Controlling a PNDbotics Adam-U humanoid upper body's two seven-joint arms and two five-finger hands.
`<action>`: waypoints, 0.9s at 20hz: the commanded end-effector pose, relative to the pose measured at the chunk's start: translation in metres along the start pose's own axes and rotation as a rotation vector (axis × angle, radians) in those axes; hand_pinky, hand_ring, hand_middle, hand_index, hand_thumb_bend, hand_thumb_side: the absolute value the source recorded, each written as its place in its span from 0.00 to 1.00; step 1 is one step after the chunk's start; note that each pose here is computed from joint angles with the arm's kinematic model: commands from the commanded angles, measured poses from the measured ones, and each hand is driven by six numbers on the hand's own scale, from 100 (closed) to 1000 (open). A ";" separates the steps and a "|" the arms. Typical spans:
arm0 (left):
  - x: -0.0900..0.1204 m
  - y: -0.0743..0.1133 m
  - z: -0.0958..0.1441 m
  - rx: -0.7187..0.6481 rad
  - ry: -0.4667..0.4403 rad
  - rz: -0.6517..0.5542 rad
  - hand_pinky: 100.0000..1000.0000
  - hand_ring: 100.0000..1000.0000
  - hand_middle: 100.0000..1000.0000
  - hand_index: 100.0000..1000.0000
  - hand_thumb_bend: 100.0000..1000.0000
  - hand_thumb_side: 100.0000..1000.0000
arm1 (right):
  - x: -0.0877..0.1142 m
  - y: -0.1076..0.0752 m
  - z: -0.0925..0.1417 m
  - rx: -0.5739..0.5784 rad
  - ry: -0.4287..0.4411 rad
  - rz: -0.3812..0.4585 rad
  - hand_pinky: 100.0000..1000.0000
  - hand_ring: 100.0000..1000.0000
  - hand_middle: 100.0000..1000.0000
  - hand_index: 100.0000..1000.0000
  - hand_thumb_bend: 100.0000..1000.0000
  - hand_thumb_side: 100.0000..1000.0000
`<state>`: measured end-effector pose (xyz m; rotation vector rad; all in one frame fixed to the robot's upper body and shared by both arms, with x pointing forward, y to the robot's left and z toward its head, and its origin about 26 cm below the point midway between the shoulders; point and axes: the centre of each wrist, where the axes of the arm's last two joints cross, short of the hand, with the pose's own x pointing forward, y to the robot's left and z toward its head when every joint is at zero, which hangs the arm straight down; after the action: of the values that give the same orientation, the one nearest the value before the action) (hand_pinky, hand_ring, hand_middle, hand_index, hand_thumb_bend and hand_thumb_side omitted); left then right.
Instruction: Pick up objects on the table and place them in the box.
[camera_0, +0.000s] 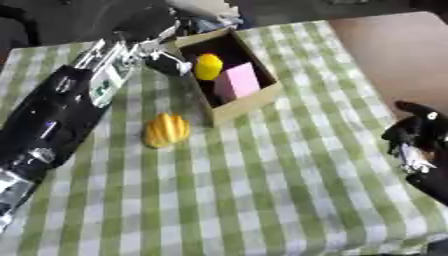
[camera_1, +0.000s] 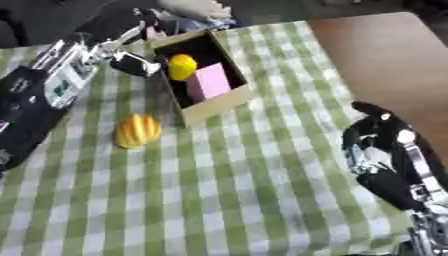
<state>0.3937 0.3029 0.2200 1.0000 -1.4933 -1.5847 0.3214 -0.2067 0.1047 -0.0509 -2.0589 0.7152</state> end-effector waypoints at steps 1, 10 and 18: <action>0.007 0.026 0.028 -0.141 -0.094 -0.075 0.67 0.57 0.67 0.79 0.25 0.22 | 0.004 -0.009 -0.003 -0.011 -0.021 0.029 0.42 0.56 0.49 0.86 0.00 0.41; 0.013 0.000 0.043 -0.413 -0.033 -0.119 0.70 0.65 0.77 0.86 0.40 0.34 | 0.005 -0.010 -0.003 -0.010 -0.020 0.036 0.42 0.56 0.49 0.86 0.00 0.41; 0.003 -0.043 0.021 -0.384 0.106 -0.130 0.70 0.67 0.78 0.86 0.44 0.33 | 0.005 -0.009 -0.004 -0.008 -0.022 0.033 0.42 0.56 0.49 0.86 0.00 0.41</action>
<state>0.3702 0.3092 0.1716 0.8999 -1.0208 -1.8015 0.3218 -0.2078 0.1053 -0.0606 -2.0610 0.7163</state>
